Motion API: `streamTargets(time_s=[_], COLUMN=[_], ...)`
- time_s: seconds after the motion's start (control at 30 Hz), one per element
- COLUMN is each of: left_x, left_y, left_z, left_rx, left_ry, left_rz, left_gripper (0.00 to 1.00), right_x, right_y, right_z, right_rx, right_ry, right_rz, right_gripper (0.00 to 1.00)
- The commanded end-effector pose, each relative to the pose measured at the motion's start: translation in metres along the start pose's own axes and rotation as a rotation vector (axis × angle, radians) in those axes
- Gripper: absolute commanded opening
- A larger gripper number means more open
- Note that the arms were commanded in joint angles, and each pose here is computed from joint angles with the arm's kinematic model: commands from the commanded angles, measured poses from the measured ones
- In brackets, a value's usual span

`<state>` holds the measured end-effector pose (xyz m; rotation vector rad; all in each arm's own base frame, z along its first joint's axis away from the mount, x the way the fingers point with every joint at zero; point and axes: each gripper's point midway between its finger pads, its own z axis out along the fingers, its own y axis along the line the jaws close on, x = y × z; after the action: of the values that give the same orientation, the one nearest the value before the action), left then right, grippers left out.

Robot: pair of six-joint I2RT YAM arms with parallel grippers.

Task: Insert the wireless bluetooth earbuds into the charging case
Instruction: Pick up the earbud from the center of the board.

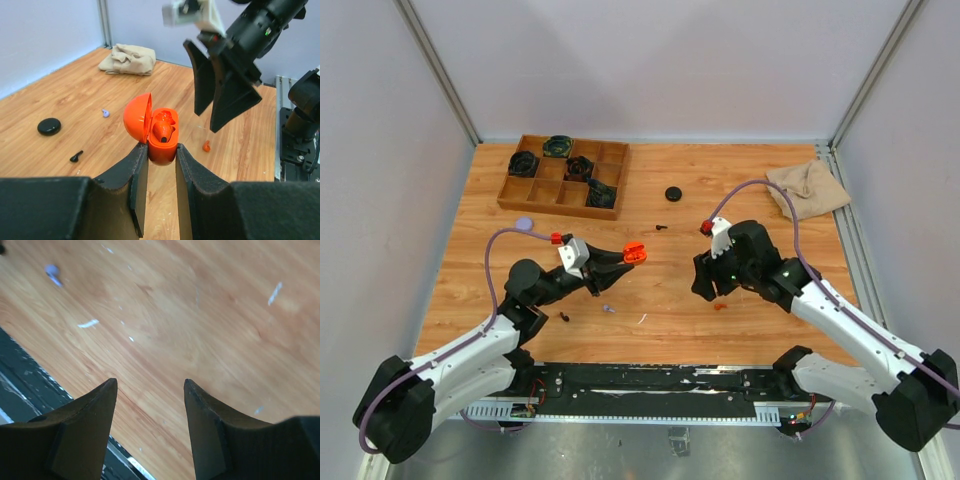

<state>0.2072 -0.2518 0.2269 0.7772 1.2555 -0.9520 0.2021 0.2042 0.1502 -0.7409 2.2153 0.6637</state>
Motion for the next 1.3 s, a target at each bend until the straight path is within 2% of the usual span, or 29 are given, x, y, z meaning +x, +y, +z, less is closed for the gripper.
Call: streamTargets(time_s=[0.0,0.2,0.63,1.03,1.27], left_x=[-0.015,-0.015,-0.015,-0.012,-0.013], left_y=[-0.001,-0.004,-0.007,-0.006,-0.007], left_z=[-0.002,-0.002,-0.001,0.001,0.001], left_rx=[0.004,0.021,0.032,0.039,0.038], left_ry=[-0.053,-0.051,-0.047,-0.034,-0.037], left_rz=[0.078,0.068,0.051,0.038,0.035], left_gripper=[0.00,0.00,0.00,0.00,0.00], right_x=[0.056,0.084,0.113,0.132,0.135], right_y=[-0.032,-0.047,-0.070,-0.072,-0.054], right_z=[-0.004,0.004,0.027,0.033,0.032], right_rx=[0.183,0.247,0.276,0.275,0.214], right_ry=[0.230,0.347,0.491,0.592,0.634], right_rz=[0.093,0.127,0.165,0.185,0.224], right_gripper=[0.57,0.57,0.57,0.52,0.44])
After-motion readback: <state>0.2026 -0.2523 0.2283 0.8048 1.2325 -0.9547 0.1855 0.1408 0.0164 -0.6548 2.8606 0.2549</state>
